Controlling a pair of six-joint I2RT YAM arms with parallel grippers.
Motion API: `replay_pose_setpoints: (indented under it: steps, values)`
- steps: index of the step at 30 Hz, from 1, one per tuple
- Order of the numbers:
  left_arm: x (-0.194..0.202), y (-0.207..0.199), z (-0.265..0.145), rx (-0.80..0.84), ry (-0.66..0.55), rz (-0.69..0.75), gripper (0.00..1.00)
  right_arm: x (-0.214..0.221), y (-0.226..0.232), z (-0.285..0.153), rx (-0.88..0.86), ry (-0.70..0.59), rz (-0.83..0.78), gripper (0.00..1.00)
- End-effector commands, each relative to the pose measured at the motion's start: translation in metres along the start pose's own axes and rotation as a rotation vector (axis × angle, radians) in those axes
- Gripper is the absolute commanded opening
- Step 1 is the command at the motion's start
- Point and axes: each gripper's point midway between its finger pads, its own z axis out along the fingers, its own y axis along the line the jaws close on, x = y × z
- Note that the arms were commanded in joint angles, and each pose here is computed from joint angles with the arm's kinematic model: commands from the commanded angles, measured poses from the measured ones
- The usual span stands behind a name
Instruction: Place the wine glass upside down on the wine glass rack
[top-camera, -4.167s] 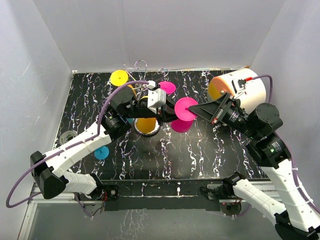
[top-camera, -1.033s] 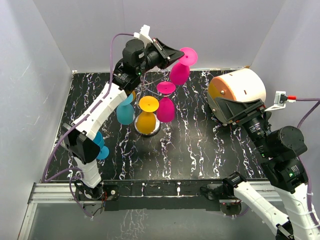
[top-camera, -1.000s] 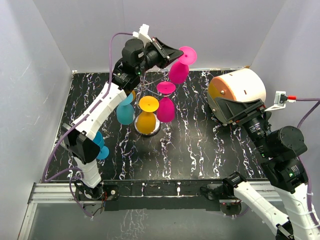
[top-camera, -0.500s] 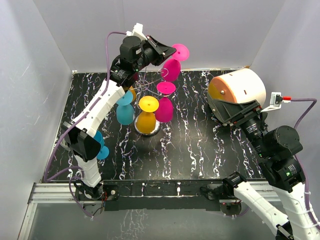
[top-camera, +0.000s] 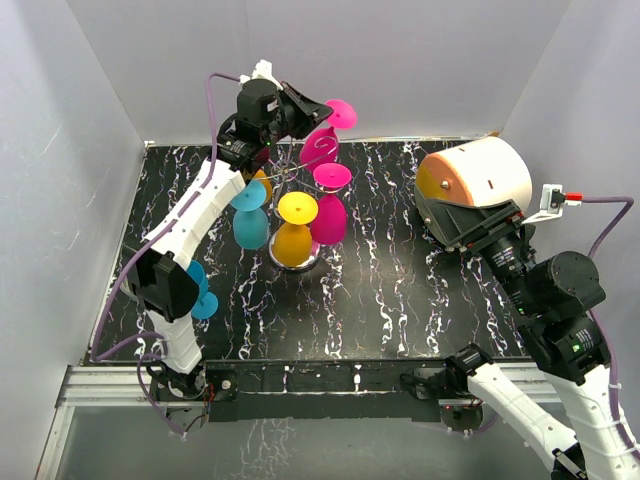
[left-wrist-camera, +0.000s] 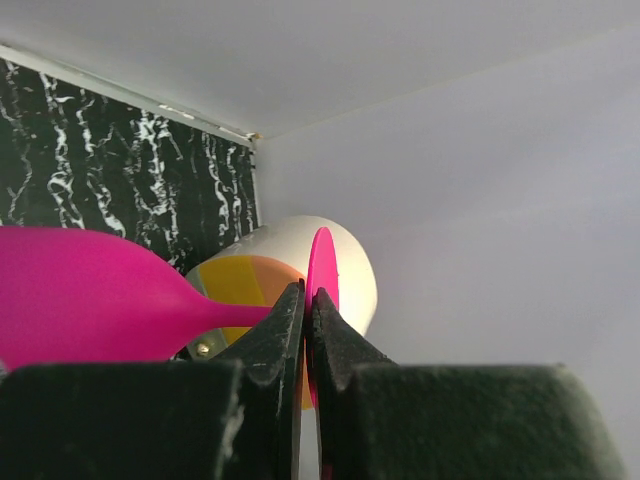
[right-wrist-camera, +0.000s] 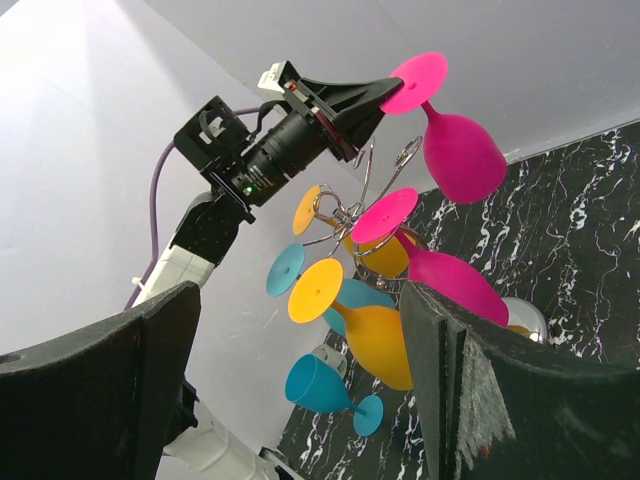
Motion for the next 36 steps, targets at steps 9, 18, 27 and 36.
replay_pose_setpoints:
  steps: [9,18,27,36]
  values:
    - [-0.032,-0.023,-0.049,0.018,-0.104,0.080,0.00,-0.002,0.008,0.003,-0.039,-0.009,-0.001,0.79]
    - [-0.028,-0.016,-0.057,0.013,-0.088,0.053,0.00,-0.001,0.008,0.005,-0.040,-0.003,0.000,0.78]
    - [-0.023,-0.021,-0.071,0.071,-0.067,-0.023,0.00,0.000,0.006,0.005,-0.032,-0.003,-0.001,0.78]
    - [-0.011,-0.017,-0.084,0.092,-0.027,-0.055,0.00,0.002,0.003,0.004,-0.025,0.002,0.002,0.77]
